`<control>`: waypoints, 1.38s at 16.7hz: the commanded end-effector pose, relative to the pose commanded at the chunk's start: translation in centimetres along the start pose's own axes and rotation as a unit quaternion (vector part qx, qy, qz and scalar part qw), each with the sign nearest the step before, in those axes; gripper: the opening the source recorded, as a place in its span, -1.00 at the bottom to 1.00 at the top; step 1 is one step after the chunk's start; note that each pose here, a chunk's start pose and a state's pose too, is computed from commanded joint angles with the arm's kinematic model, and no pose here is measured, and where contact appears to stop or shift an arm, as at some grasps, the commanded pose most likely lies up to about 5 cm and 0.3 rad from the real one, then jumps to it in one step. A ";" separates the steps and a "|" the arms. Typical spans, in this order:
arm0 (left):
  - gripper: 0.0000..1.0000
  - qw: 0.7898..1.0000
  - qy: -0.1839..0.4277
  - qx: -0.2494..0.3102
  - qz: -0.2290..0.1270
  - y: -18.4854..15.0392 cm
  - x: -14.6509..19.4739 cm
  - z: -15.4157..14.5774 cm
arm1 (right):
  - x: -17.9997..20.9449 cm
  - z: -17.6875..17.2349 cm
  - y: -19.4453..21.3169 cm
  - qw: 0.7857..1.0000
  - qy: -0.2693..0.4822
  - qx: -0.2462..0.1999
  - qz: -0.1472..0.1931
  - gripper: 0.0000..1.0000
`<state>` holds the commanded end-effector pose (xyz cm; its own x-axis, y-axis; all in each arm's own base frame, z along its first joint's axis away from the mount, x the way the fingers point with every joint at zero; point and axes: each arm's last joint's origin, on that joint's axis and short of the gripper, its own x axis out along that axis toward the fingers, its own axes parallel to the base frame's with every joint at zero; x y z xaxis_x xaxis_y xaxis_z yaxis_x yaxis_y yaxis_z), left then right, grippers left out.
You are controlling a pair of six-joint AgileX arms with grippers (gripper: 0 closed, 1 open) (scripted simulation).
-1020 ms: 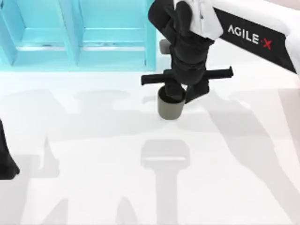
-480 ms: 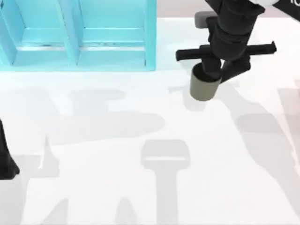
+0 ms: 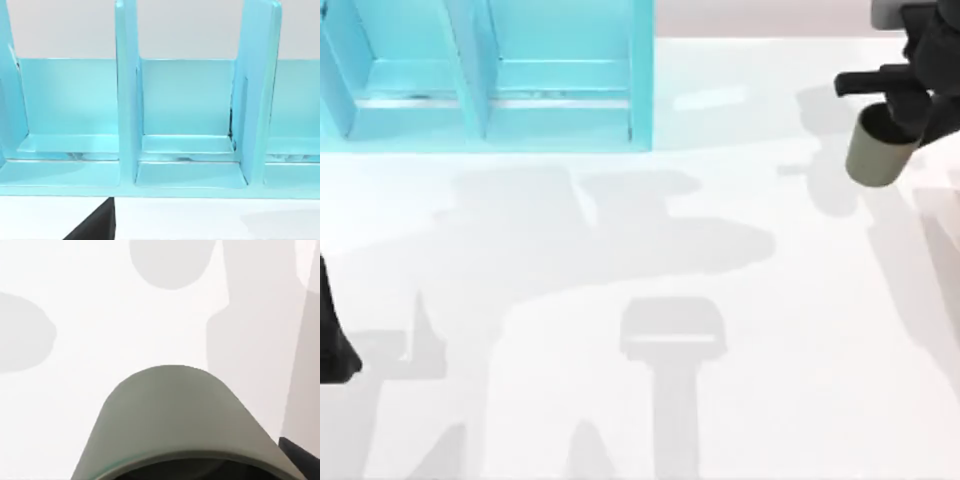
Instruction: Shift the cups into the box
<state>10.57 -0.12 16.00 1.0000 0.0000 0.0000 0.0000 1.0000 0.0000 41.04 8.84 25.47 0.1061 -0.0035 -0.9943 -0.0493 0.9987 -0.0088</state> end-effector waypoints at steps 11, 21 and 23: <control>1.00 1.000 0.000 0.000 0.000 0.0 0.0 0.0 | -3.5 -10.2 -24.4 0.999 0.005 0.026 -0.019 -1.00; 1.00 1.000 0.000 0.000 0.000 0.0 0.0 0.0 | -2.6 -11.6 -25.5 0.999 0.012 0.026 -0.020 -1.00; 1.00 1.000 0.000 0.000 0.000 0.0 0.0 0.0 | -1.0 -11.6 -25.4 0.999 0.013 0.027 -0.020 -1.00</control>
<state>10.57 -0.12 16.00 1.0000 0.0000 0.0000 0.0000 1.0000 0.0000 30.64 -17.11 25.45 0.0804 -0.0444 -0.9958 0.0076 0.9990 -0.0439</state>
